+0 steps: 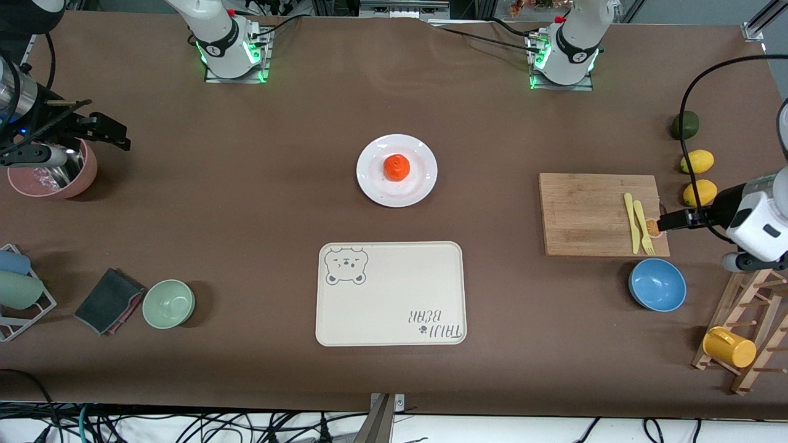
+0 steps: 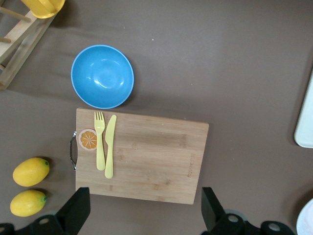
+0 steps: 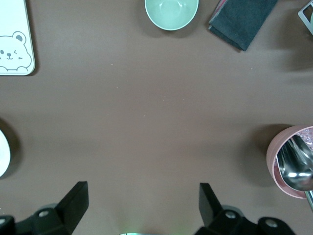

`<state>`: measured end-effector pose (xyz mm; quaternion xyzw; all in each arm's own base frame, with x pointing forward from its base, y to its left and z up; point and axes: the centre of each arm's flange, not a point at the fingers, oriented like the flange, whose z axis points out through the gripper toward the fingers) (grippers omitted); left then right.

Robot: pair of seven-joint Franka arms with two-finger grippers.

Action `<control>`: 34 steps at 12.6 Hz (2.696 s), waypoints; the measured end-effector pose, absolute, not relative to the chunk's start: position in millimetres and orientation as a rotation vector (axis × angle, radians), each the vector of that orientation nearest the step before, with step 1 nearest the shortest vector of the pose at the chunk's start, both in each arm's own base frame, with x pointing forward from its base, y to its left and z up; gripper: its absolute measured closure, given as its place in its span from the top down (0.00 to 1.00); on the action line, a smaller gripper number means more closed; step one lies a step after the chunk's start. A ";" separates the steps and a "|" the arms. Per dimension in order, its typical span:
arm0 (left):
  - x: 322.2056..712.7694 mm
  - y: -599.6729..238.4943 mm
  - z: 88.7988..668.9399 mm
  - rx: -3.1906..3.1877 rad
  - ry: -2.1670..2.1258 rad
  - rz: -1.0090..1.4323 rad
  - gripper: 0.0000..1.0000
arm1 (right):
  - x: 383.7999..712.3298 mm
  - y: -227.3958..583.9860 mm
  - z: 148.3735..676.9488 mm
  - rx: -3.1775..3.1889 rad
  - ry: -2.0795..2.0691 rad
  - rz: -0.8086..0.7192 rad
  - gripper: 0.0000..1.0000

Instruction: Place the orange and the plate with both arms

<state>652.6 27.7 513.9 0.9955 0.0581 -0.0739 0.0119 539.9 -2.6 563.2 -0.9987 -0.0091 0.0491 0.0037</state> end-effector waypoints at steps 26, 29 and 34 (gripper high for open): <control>575.3 0.8 582.7 3.157 0.002 -0.051 1.00 | 482.3 229.0 197.2 -2.288 -0.142 0.313 1.00; 575.3 2.9 582.8 3.157 0.008 -0.051 1.00 | 467.8 241.6 152.8 -2.190 -0.136 0.246 1.00; 575.9 7.5 587.1 3.157 0.021 -0.035 1.00 | 444.0 296.9 127.1 -2.189 -0.078 0.182 1.00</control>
